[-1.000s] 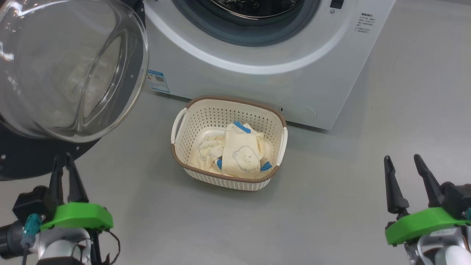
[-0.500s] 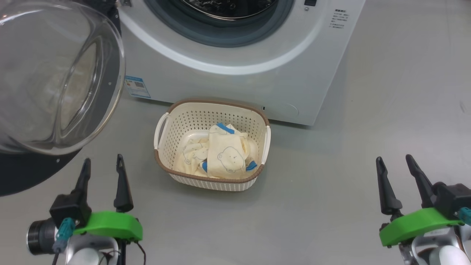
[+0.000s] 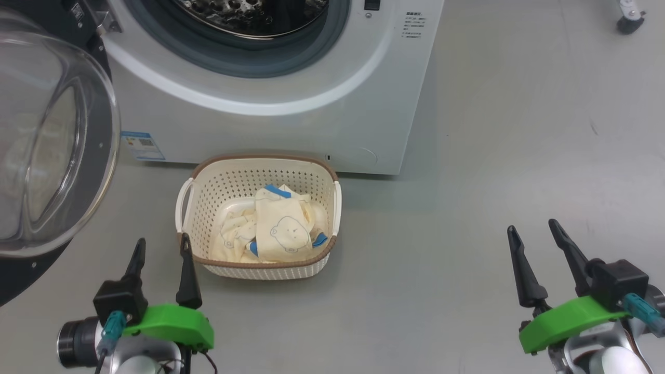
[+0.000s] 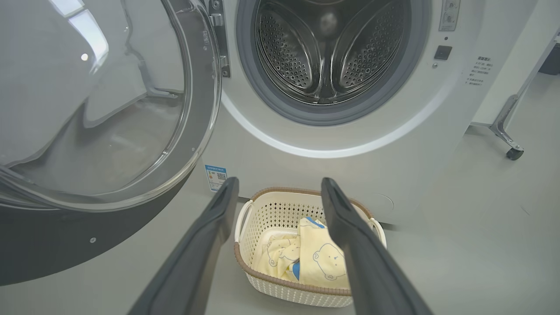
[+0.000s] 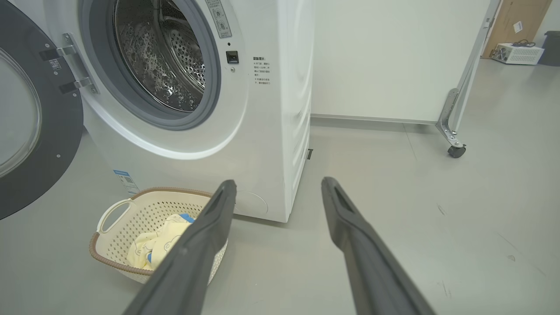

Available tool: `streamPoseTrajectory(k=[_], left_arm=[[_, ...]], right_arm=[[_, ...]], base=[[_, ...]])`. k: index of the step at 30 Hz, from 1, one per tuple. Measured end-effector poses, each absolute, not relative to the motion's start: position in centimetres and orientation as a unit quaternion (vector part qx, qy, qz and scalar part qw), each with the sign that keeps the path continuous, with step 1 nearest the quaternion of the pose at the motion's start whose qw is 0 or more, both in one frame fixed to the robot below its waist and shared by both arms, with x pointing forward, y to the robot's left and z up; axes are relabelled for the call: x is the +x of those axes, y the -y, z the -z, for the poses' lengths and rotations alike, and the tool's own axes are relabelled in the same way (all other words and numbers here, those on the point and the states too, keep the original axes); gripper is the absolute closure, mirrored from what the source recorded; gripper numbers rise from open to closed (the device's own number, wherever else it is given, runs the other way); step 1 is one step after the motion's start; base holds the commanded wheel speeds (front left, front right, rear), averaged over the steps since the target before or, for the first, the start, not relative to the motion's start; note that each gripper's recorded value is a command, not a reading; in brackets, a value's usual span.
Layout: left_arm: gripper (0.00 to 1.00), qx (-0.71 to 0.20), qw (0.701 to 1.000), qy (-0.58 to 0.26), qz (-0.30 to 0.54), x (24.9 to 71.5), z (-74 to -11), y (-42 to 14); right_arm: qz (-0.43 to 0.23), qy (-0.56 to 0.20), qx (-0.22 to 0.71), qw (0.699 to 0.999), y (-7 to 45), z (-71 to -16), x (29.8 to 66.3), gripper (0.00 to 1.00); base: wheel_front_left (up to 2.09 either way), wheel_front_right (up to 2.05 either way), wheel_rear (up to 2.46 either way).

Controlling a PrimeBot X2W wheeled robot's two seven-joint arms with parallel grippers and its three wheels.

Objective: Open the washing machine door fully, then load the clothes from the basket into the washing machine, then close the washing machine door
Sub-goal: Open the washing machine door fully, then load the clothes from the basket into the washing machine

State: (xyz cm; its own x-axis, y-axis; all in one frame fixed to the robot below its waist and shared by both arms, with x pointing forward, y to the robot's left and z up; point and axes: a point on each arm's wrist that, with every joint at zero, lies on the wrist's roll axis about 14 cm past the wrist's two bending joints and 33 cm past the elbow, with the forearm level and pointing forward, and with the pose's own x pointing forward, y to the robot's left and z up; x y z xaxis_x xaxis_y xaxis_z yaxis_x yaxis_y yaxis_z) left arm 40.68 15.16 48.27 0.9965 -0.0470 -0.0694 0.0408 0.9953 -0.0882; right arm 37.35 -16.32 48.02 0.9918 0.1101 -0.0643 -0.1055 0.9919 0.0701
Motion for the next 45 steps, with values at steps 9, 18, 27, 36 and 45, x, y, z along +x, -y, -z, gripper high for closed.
streamPoseTrajectory(k=[9, 18, 27, 36, 45], left_arm=[[0.00, -0.046, 0.997, -0.030, 0.053, 41.3, -48.5, -12.8], [0.00, -0.045, 0.996, -0.019, 0.076, 41.3, -49.4, -11.4], [0.00, -0.042, 0.995, -0.016, 0.085, 41.3, -49.6, -10.9], [0.00, -0.035, 0.995, -0.016, 0.089, 41.2, -49.6, -10.9], [0.00, -0.015, 0.995, -0.012, 0.101, 41.0, -49.6, -10.6]], right_arm=[[-0.031, -0.016, 0.031, 0.999, 17.8, -49.2, 35.9, 0.00], [-0.018, 0.001, 0.026, 1.000, 18.6, -50.2, 35.2, 0.00], [-0.010, 0.005, 0.025, 1.000, 19.1, -50.6, 34.9, 0.00], [-0.007, 0.006, 0.025, 1.000, 19.3, -50.6, 34.8, 0.00], [-0.005, 0.005, 0.029, 1.000, 19.4, -50.5, 34.7, 0.00]], base=[[0.00, 0.00, 0.00], [0.00, 0.00, 0.00], [0.00, 0.00, 0.00], [0.00, 0.00, 0.00], [0.49, -0.49, 0.00]])
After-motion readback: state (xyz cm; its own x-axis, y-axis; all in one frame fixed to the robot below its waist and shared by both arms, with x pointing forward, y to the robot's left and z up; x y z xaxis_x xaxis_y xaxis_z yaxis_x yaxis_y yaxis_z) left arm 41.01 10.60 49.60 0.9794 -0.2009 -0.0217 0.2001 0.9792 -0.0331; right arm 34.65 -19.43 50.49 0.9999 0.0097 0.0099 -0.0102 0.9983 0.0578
